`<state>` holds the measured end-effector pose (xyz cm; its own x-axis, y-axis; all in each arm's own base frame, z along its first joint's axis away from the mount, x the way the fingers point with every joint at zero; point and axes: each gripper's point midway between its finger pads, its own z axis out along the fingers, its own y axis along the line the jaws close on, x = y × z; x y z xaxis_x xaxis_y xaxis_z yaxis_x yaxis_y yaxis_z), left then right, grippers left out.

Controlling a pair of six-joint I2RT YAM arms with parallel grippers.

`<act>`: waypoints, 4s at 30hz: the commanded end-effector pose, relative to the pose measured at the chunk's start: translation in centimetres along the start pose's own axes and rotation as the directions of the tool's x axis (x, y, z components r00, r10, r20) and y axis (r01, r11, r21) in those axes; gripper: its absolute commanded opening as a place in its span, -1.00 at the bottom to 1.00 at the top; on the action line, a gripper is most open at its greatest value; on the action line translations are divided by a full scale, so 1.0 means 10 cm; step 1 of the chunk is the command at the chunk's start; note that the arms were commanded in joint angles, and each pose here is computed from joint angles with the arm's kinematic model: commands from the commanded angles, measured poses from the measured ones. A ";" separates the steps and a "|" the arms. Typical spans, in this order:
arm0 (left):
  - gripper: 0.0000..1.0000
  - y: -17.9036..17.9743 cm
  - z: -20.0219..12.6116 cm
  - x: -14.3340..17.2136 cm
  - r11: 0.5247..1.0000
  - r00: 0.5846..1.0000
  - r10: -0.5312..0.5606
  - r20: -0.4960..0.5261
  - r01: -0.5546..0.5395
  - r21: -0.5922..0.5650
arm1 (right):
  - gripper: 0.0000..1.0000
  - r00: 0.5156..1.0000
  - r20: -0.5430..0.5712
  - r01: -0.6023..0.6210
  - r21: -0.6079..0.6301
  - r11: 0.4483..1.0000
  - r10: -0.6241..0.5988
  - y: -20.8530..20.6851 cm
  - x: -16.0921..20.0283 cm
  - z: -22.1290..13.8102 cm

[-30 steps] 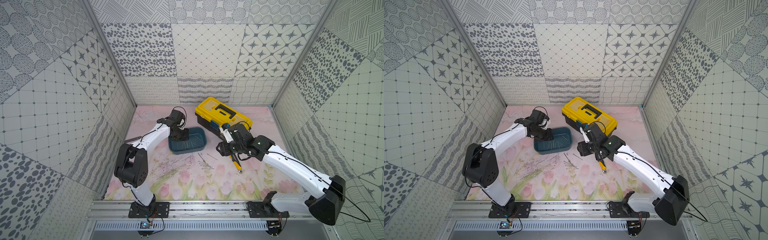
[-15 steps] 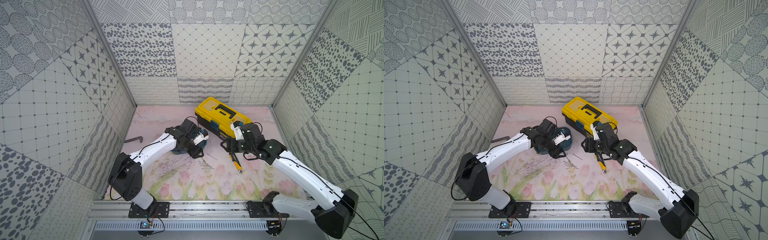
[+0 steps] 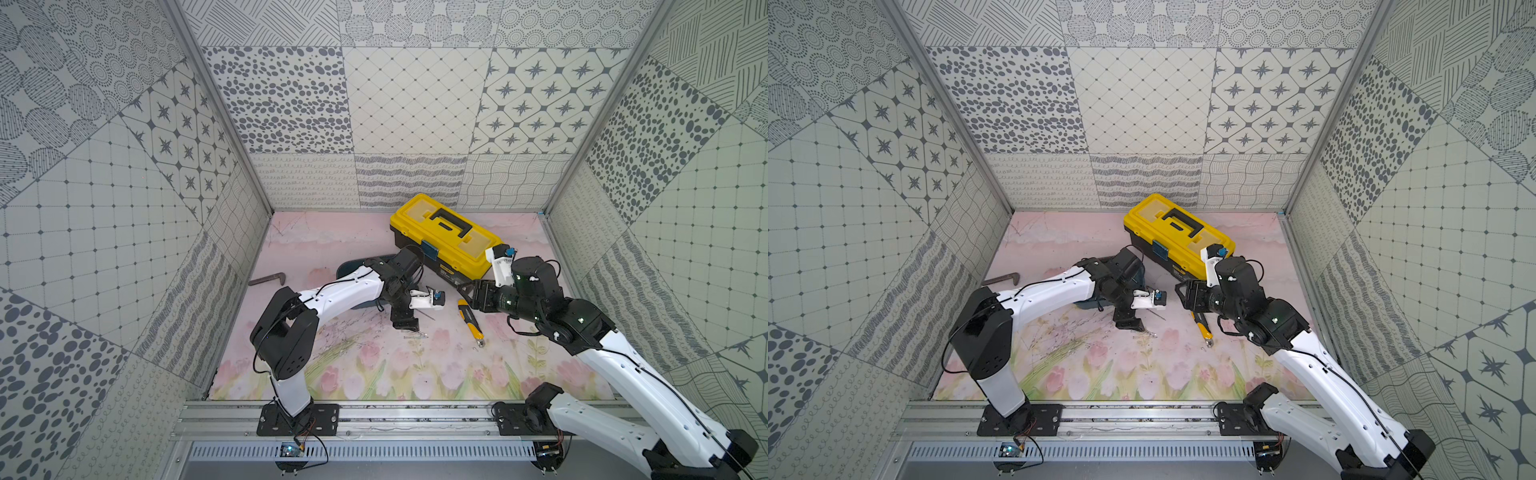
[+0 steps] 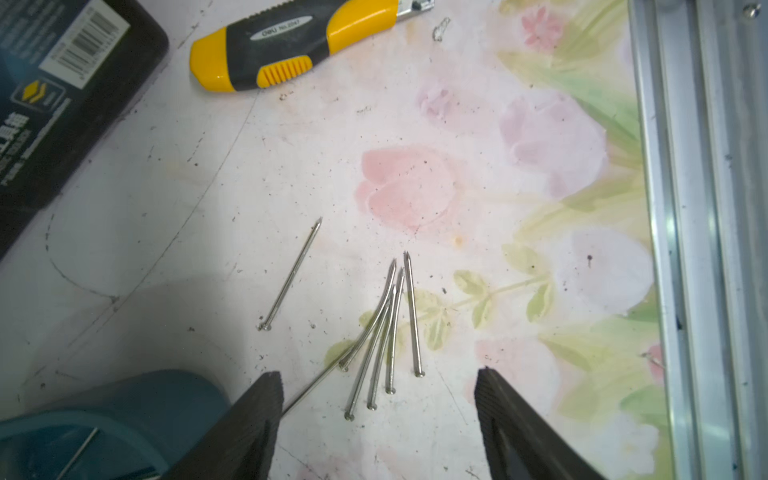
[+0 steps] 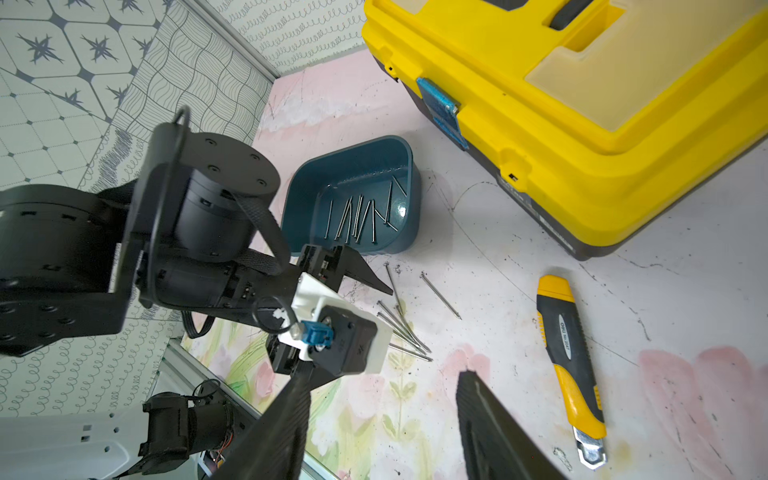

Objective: Put the nails on the desktop into the storage box
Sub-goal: Pick up the nail from the center of the board.

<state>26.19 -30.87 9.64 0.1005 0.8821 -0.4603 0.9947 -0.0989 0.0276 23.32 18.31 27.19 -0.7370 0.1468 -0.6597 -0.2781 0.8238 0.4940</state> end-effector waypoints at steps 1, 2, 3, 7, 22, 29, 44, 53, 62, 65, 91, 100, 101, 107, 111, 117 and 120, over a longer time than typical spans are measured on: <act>0.54 0.16 0.18 0.05 0.947 0.944 0.321 -0.075 -0.322 0.000 | 0.24 1.000 0.008 -0.013 0.031 0.999 0.013 -0.08 0.01 -0.03; 0.53 0.18 0.22 0.05 0.941 0.939 0.337 -0.075 -0.338 0.005 | 0.24 1.000 0.006 -0.017 0.035 0.999 0.017 -0.08 0.02 -0.04; 0.52 0.21 0.26 0.04 0.936 0.933 0.353 -0.075 -0.353 0.006 | 0.24 1.000 0.005 -0.019 0.037 0.999 0.019 -0.09 0.03 -0.04; 0.48 0.30 0.42 0.08 0.916 0.912 0.402 -0.088 -0.402 0.014 | 0.24 1.000 0.003 -0.029 0.048 0.998 0.029 -0.12 0.05 -0.06; 0.30 0.34 0.70 0.23 0.859 0.853 0.511 -0.105 -0.500 0.112 | 0.32 1.000 -0.011 -0.017 0.066 0.998 0.018 -0.17 0.09 -0.03; 0.10 0.33 0.77 0.27 0.847 0.844 0.527 -0.102 -0.511 0.149 | 0.32 0.999 -0.036 -0.014 0.052 0.999 0.016 -0.16 0.15 0.00; -0.02 0.06 0.82 0.45 0.838 0.853 0.512 -0.098 -0.472 0.274 | 0.33 0.999 0.007 0.046 0.028 0.999 -0.046 -0.08 0.04 -0.08; 0.02 0.00 0.82 0.50 0.855 0.878 0.460 -0.132 -0.397 0.335 | 0.36 0.998 0.017 0.060 -0.008 0.998 -0.060 -0.04 0.05 -0.09; -0.04 -0.02 0.81 0.53 0.860 0.888 0.432 -0.158 -0.353 0.368 | 0.38 0.995 0.049 0.092 -0.033 0.995 -0.090 0.01 0.02 -0.17; -0.08 -0.02 0.83 0.54 0.869 0.897 0.411 -0.160 -0.332 0.367 | 0.39 0.994 0.047 0.104 -0.039 0.994 -0.102 0.01 0.04 -0.18; -1.00 0.10 0.74 0.64 0.915 0.904 0.359 -0.230 -0.294 0.275 | 0.57 0.985 0.069 0.157 0.006 0.988 -0.157 -0.01 -0.10 -0.15; -1.00 0.10 0.32 0.23 0.972 0.977 0.185 -0.108 -0.165 0.170 | 0.60 0.980 0.109 0.164 0.031 0.986 -0.167 0.01 -0.23 -0.21; -1.00 0.09 0.29 0.17 0.978 0.984 0.152 -0.089 -0.137 0.159 | 0.60 0.980 0.114 0.159 0.033 0.987 -0.162 0.01 -0.24 -0.22; -1.00 0.14 -0.03 -0.19 0.998 0.998 -0.012 0.062 0.008 0.064 | 0.60 0.980 0.127 0.153 0.026 0.988 -0.156 0.03 -0.28 -0.22; -1.00 0.20 -0.28 -0.36 0.989 0.979 -0.149 0.143 0.145 0.036 | 0.60 0.977 0.138 0.163 0.016 0.986 -0.164 0.08 -0.34 -0.19; -1.00 0.35 -0.73 -0.54 0.912 0.874 -0.401 0.273 0.408 0.035 | 0.61 0.975 0.150 0.170 -0.032 0.985 -0.163 0.22 -0.46 -0.07; -1.00 0.41 -0.97 -0.59 0.866 0.808 -0.477 0.346 0.500 0.027 | 0.61 0.972 0.159 0.182 -0.059 0.982 -0.171 0.29 -0.51 -0.01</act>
<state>29.44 -31.42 16.64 -0.0992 0.7906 -0.6043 0.9937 0.1108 -0.0182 25.23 18.80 28.82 -0.6447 0.0553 -0.7624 -0.3814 0.8411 0.3836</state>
